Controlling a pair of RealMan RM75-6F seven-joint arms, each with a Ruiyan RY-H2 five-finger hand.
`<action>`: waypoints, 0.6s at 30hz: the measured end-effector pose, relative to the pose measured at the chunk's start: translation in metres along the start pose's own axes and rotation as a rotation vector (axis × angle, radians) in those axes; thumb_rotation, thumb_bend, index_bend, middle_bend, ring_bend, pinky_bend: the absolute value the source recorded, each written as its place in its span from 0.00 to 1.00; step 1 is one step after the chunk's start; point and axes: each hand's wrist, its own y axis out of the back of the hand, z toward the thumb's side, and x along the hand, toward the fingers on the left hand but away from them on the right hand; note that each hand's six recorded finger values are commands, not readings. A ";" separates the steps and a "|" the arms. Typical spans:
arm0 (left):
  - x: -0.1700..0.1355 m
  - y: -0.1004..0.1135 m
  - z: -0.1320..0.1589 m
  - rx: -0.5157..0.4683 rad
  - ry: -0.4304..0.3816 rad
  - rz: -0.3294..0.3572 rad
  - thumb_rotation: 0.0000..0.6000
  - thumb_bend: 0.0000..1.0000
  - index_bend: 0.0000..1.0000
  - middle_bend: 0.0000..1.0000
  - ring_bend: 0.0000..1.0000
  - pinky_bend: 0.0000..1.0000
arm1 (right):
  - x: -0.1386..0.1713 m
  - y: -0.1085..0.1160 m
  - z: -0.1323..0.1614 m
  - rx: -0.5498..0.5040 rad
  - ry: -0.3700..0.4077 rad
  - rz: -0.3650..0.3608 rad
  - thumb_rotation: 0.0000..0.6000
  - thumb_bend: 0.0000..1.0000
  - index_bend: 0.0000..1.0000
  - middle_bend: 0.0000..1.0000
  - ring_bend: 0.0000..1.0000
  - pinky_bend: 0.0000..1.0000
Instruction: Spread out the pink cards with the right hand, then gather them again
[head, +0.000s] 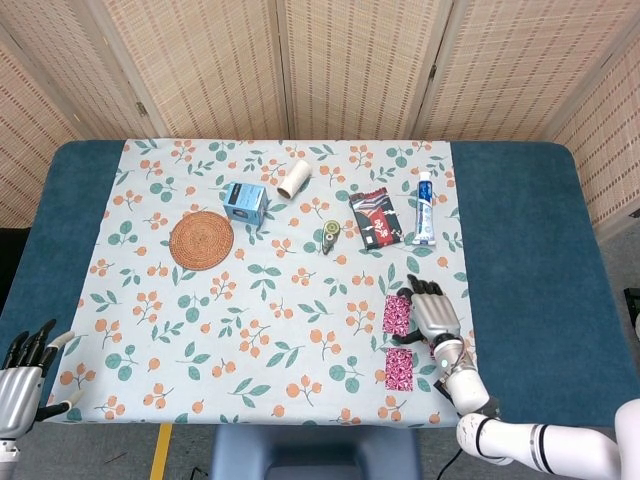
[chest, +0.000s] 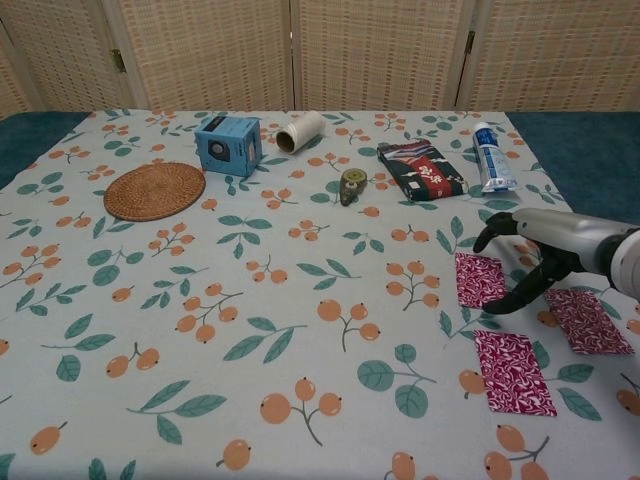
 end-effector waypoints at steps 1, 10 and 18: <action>0.000 0.000 0.000 -0.001 -0.001 0.000 1.00 0.22 0.21 0.05 0.12 0.00 | -0.001 0.000 0.000 0.004 -0.002 -0.002 0.80 0.21 0.20 0.03 0.00 0.00; -0.001 -0.001 -0.001 -0.001 0.003 -0.002 1.00 0.22 0.21 0.05 0.12 0.00 | -0.003 -0.003 0.001 0.027 -0.003 -0.013 0.80 0.21 0.20 0.03 0.00 0.00; -0.001 -0.002 -0.002 -0.004 0.005 -0.003 1.00 0.22 0.21 0.05 0.12 0.00 | -0.004 -0.006 0.002 0.041 -0.006 -0.020 0.80 0.21 0.20 0.04 0.00 0.00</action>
